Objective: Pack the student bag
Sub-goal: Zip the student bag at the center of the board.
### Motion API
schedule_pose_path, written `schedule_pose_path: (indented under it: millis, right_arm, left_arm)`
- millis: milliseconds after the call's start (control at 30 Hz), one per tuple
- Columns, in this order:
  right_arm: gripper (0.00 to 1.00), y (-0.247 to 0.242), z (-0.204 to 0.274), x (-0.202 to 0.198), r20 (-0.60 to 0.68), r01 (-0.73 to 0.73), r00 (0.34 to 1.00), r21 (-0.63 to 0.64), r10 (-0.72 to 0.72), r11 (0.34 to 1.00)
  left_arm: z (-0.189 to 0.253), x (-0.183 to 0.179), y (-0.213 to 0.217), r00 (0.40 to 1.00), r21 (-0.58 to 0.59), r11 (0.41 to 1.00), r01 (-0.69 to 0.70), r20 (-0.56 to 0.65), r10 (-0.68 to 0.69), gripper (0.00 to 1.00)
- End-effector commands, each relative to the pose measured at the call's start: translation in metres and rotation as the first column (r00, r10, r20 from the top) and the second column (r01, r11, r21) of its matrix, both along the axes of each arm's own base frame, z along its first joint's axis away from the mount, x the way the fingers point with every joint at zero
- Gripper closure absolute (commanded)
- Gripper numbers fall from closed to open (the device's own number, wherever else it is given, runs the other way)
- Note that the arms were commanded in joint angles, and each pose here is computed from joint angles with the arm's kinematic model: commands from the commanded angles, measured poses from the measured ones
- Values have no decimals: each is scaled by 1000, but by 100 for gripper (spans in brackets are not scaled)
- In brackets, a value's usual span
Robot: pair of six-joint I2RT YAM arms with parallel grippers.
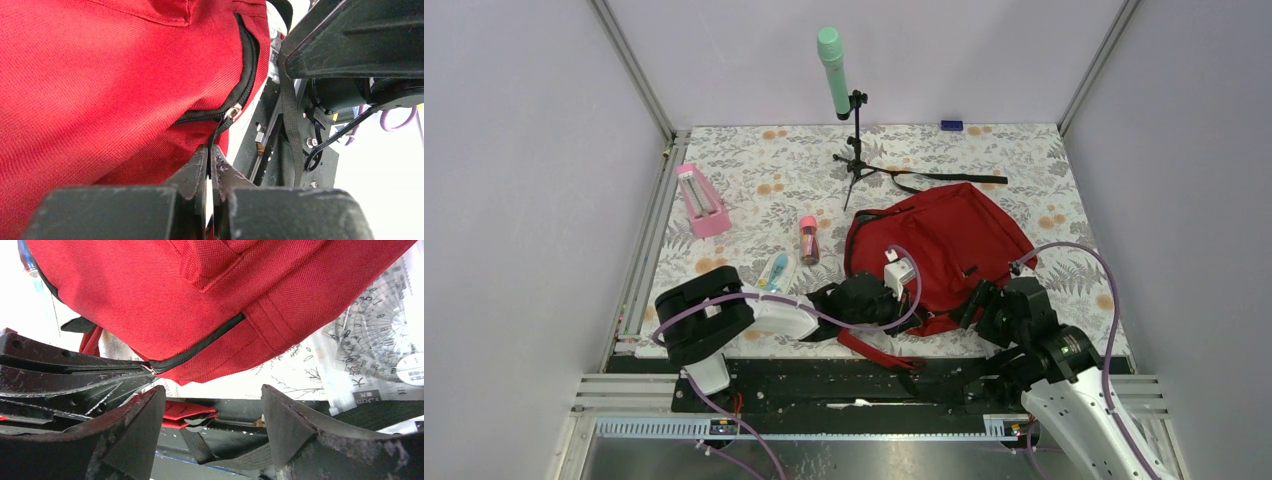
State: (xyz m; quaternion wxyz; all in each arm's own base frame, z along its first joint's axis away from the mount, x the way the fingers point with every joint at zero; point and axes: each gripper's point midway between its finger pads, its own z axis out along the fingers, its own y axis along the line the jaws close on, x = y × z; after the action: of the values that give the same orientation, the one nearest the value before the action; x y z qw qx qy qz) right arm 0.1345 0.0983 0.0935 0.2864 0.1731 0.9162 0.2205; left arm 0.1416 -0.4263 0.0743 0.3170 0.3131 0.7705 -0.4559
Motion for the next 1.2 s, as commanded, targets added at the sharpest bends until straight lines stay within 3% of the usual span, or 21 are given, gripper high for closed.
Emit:
schedule_pose_path:
  millis: [0,133,200,233,300,367,567,867,1167]
  right_arm:
    - [23,6,-2,2,-27,68,997,69,-66,995]
    - [23,17,-5,24,14,105,994,137,-108,985]
    - [31,21,-4,38,48,125,990,170,-135,978]
    - [44,22,-4,44,60,136,987,177,-149,975]
    - [79,22,1,53,84,149,982,181,-166,972]
    - [99,14,13,61,125,183,971,150,-202,972]
    - [100,-42,56,67,309,351,890,3,-335,936]
    - [100,-61,48,64,313,420,870,-69,-380,905]
    - [100,-76,59,63,374,476,829,-80,-416,876]
  left_arm:
    - [25,4,-4,1000,-113,993,-29,7,30,100]
    - [27,-1,-5,1000,-133,991,-3,0,3,100]
    - [29,-2,-3,1000,-147,989,-7,1,7,100]
    - [31,0,-2,1000,-154,988,-16,4,17,100]
    - [30,8,4,997,-142,987,-76,11,78,100]
    - [30,23,14,984,-114,978,-172,24,176,100]
    - [27,71,50,912,-66,912,-406,30,409,100]
    - [12,71,59,905,-21,904,-426,-6,426,100]
    - [18,78,83,873,-5,874,-487,44,487,100]
